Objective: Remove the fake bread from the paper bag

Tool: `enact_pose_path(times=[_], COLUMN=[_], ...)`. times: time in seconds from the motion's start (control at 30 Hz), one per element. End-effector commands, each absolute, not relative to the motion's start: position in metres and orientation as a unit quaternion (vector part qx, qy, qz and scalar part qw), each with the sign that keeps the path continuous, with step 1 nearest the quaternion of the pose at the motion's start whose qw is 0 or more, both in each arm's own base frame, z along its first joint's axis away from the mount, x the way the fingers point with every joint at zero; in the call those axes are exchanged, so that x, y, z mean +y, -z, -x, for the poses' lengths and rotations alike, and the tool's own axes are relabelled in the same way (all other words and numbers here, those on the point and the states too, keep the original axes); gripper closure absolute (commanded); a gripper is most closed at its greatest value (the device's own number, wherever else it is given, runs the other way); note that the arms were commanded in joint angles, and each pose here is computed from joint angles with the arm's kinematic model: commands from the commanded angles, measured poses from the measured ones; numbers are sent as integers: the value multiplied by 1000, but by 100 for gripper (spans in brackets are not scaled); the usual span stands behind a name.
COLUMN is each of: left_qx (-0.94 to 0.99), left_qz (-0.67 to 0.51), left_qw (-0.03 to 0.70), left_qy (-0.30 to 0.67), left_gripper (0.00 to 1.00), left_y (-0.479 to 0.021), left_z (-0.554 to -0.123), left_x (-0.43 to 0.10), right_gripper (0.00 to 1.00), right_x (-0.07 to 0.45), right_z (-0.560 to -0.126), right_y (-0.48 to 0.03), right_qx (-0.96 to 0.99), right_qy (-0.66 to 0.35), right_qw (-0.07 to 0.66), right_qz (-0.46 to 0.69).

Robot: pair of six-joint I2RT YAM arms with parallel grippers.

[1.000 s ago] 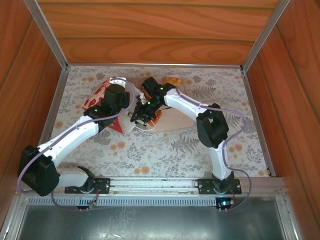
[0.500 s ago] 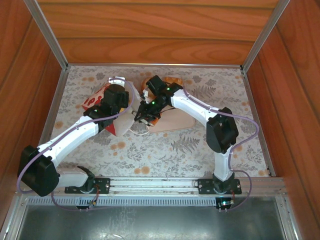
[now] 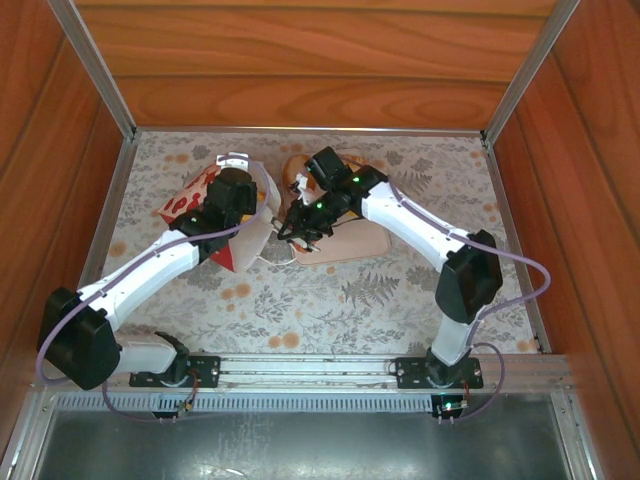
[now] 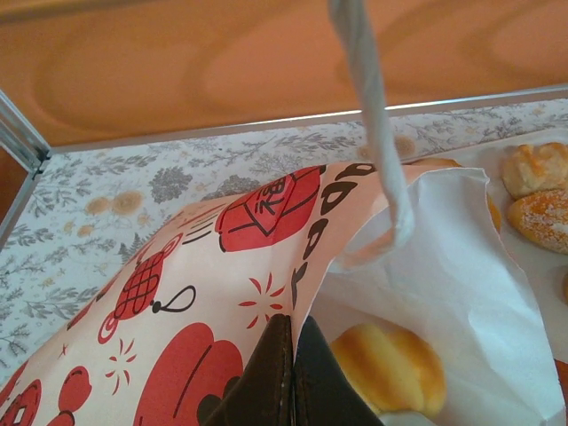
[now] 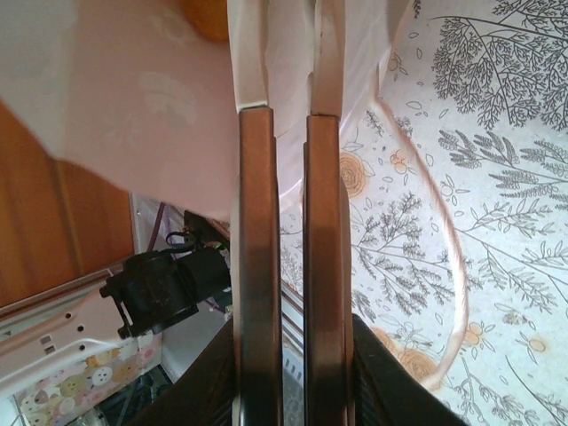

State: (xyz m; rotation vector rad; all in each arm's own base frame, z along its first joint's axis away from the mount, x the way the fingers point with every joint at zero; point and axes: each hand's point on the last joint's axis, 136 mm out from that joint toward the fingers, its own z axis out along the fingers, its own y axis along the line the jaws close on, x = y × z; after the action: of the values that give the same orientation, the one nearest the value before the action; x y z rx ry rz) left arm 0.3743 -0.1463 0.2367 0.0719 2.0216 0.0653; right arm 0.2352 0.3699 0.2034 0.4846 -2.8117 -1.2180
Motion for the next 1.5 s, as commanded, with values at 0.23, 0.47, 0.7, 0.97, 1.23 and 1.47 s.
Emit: enact_pose_path(times=[0.23,0.47,0.7,0.97,1.23,1.47], left_qx=[843,845,849,850,848,848], left_qz=[-3,1,0,-2,-3,-3], left_qw=[536,533,525,523,526,527], left_qy=[-50,-53,-61,-62,-55,-51], left_gripper=[100,100,100,100,100,100], left_y=[-251,-249,-246,-245,-249,-250], left_z=[-383,-385,-386,-386,-384,-381], left_x=[-139,-137,-134,-133,-133,-133], right_gripper=[88,88,88,87,87,87], right_x=[335,312,289,250,228,233], right_z=[-214,-209,-207,-219,-241,-267], right_y=[-238,-252,-270,-279,-237,-201], right_qx=[-904,-900,-891,-892,-907,-909], right_qy=[393,409,428,425,404,405], right_qw=[-30,-52,-83,-135,-122,-100], right_qz=[-164,-143,-125,-75,-19,-7])
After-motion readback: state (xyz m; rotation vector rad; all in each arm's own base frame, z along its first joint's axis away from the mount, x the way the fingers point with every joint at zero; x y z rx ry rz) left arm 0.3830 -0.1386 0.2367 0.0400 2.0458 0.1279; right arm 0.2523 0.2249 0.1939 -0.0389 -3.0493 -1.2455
